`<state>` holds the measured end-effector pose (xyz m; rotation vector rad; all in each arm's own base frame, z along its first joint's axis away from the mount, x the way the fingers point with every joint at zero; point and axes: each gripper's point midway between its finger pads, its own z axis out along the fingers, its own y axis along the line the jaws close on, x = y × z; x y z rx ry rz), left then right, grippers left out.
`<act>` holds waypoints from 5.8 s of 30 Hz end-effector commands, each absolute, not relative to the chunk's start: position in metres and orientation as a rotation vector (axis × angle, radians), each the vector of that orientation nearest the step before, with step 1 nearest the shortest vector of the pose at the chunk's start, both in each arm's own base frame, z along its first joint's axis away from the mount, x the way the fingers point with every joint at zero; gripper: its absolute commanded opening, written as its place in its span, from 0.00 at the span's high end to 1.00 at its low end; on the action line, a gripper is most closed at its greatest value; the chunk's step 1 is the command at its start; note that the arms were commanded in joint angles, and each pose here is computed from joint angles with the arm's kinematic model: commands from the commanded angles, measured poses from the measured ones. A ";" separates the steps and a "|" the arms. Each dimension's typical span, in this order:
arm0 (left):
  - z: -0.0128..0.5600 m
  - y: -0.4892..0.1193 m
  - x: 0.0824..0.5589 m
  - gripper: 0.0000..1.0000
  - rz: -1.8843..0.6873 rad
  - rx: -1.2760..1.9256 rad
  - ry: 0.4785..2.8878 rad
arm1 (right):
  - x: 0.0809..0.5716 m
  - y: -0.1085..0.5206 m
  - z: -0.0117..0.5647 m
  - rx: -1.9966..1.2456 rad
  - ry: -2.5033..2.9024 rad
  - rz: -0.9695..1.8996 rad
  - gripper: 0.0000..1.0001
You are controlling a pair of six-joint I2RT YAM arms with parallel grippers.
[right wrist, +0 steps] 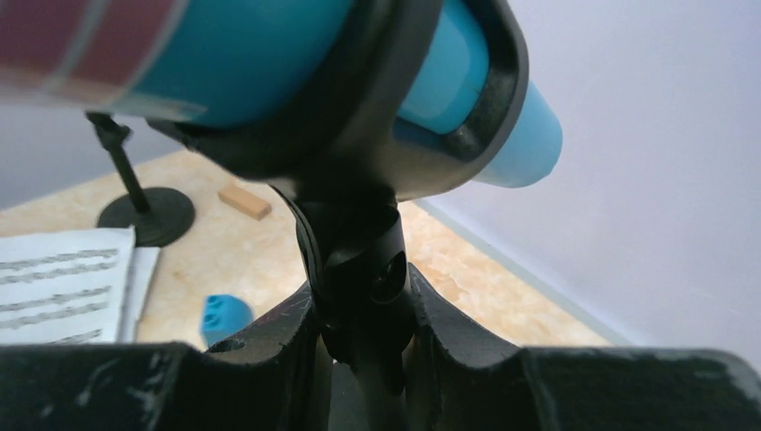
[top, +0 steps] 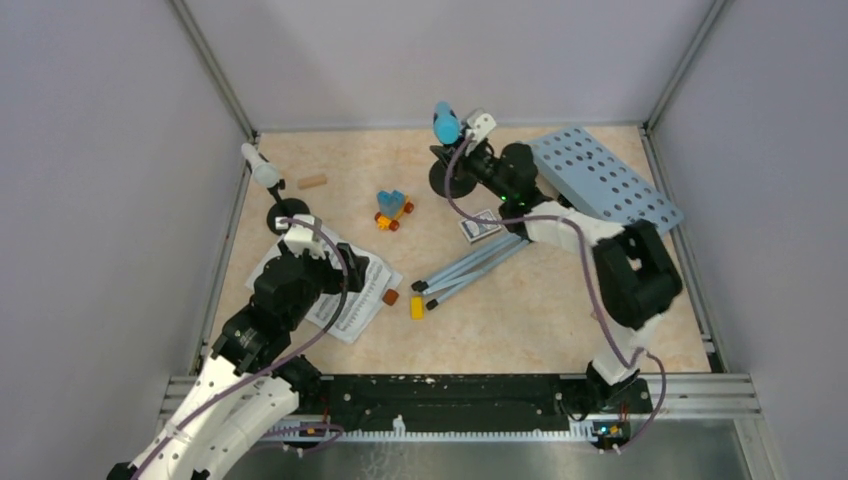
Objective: Pack up the instrument practice props
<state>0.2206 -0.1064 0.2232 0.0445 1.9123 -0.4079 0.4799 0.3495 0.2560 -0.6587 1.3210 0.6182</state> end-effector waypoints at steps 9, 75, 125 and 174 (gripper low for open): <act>0.233 -0.105 0.224 0.01 -0.419 0.012 1.870 | 0.264 0.236 0.321 -0.546 1.194 0.490 1.00; 0.247 -0.132 0.210 0.01 -0.584 0.176 1.759 | 0.180 0.200 0.157 -0.559 1.696 0.659 0.26; 0.180 -0.258 0.170 0.01 -1.079 0.461 1.637 | 0.169 0.262 0.277 -1.281 0.785 0.357 0.34; 0.145 -0.396 0.186 0.58 -0.931 0.650 1.439 | 0.174 0.248 0.311 -0.923 1.056 0.614 1.00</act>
